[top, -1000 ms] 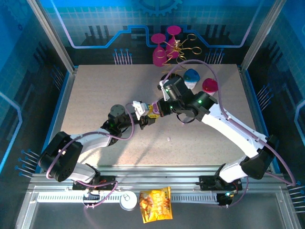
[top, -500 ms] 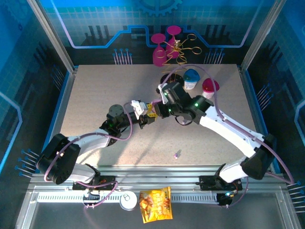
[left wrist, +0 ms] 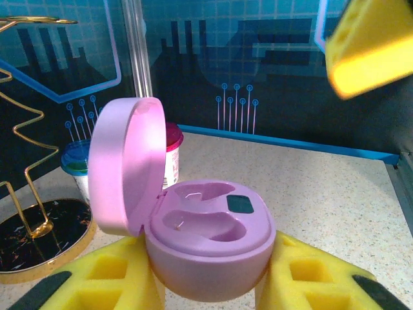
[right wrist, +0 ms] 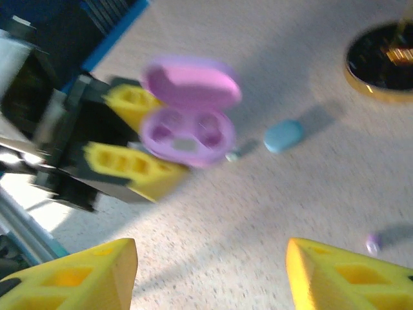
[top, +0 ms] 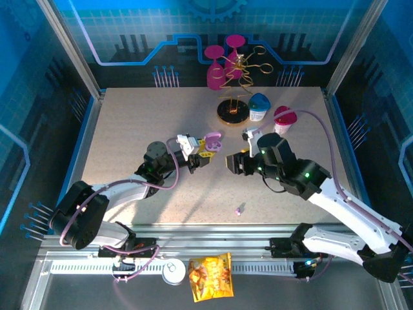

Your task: Insert the wireless bluetooth earbuds into the charging case

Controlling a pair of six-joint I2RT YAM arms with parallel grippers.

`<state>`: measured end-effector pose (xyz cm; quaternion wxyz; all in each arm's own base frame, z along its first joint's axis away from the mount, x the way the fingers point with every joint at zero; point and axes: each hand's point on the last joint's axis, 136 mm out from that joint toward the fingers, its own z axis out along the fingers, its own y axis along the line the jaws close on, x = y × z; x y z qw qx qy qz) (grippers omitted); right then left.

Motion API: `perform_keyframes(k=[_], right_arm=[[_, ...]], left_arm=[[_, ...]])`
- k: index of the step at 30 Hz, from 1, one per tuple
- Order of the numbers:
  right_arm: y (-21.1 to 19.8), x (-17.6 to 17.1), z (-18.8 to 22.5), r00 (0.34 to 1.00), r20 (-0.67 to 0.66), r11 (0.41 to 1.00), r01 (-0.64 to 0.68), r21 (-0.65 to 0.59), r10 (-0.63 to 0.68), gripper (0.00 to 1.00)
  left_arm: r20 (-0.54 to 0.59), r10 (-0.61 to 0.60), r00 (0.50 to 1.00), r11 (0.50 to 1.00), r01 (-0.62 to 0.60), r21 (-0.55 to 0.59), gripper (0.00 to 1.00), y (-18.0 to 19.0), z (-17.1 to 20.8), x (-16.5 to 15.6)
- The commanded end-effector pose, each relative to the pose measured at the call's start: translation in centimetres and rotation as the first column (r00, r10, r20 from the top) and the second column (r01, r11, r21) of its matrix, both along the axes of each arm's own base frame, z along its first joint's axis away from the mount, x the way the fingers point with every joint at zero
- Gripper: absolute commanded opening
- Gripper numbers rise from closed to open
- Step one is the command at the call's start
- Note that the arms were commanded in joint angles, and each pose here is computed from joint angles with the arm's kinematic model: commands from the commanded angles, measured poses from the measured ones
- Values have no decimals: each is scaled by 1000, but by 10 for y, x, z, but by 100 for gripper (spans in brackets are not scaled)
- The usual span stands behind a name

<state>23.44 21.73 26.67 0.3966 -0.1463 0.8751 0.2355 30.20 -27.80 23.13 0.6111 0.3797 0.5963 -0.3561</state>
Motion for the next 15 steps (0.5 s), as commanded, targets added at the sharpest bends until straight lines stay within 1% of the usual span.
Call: perform_keyframes(k=[1, 3, 5, 8, 12, 15], right_arm=[[-39, -10, -46, 972, -142, 979, 172, -107, -187, 63], [-51, -20, -71, 944, -218, 963, 218, -158, -249, 63], [-61, -33, -104, 898, -311, 944, 253, -211, -310, 63], [-59, -49, -143, 835, -428, 934, 264, -240, -346, 64], [-51, -63, -177, 769, -512, 922, 279, -268, -382, 60], [-44, -70, -194, 735, -553, 917, 274, -289, -393, 53]], left_arm=[[30, 18, 999, 999, -17, -31, 21, 2, 14, 4], [33, 18, 999, 999, -17, -32, 21, 3, 15, 3], [39, 20, 999, 999, -19, -30, 21, 4, 16, 2], [44, 27, 999, 999, -26, -27, 21, 5, 15, 1], [53, 28, 998, 999, -27, -20, 21, 7, 14, -1], [61, 31, 998, 999, -30, -16, 21, 8, 14, -2]])
